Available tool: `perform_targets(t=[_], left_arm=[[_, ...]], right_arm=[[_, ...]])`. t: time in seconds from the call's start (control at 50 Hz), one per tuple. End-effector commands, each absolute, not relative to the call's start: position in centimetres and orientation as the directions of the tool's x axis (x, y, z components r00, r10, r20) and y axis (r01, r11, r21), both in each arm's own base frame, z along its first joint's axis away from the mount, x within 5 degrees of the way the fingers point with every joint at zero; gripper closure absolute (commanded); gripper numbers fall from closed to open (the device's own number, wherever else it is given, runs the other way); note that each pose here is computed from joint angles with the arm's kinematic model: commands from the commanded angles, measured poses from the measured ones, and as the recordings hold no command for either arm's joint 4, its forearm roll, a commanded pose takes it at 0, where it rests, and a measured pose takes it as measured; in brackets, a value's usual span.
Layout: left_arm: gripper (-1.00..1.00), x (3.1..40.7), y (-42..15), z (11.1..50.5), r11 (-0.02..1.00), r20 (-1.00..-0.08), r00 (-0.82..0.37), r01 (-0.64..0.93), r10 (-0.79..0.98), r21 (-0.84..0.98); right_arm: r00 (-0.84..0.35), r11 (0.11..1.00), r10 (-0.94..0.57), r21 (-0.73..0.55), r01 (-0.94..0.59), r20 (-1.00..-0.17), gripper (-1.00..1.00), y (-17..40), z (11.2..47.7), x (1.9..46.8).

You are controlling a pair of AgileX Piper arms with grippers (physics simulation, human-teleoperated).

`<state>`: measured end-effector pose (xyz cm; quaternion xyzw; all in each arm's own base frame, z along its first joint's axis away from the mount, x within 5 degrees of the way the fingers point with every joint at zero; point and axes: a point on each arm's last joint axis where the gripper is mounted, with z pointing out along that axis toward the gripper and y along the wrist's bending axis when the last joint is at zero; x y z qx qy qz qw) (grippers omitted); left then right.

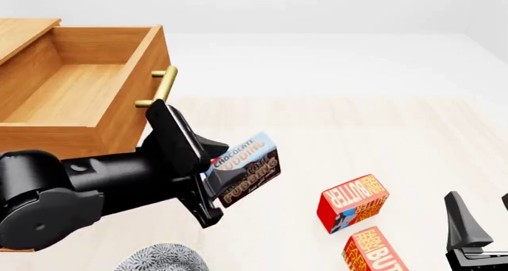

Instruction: Put the chocolate pudding in the top drawer of the cabinet and close it.

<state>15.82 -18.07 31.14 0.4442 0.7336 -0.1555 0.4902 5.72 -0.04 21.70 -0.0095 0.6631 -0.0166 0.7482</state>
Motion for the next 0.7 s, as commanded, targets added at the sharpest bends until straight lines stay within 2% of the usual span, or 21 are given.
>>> perform_targets(t=[0.02, 0.32, 0.7], left_arm=[[1.00, 14.8, -18.0, 33.3, 0.522, -0.866, -0.061, 0.819, 0.496, 0.241], [1.00, 13.9, -16.1, 36.4, 0.523, -0.878, 0.030, 0.793, 0.477, 0.311], [1.00, 13.6, -15.3, 38.1, 0.531, -0.879, 0.046, 0.781, 0.475, 0.328]], right_arm=[[0.120, 0.999, -0.037, -0.036, 0.012, -0.992, -1.00, 0.0, 21.7, 5.7], [0.120, 0.999, -0.037, -0.036, 0.012, -0.992, -1.00, 0.0, 21.7, 5.7], [0.120, 0.999, -0.037, -0.036, 0.012, -0.992, -1.00, 0.0, 21.7, 5.7]])
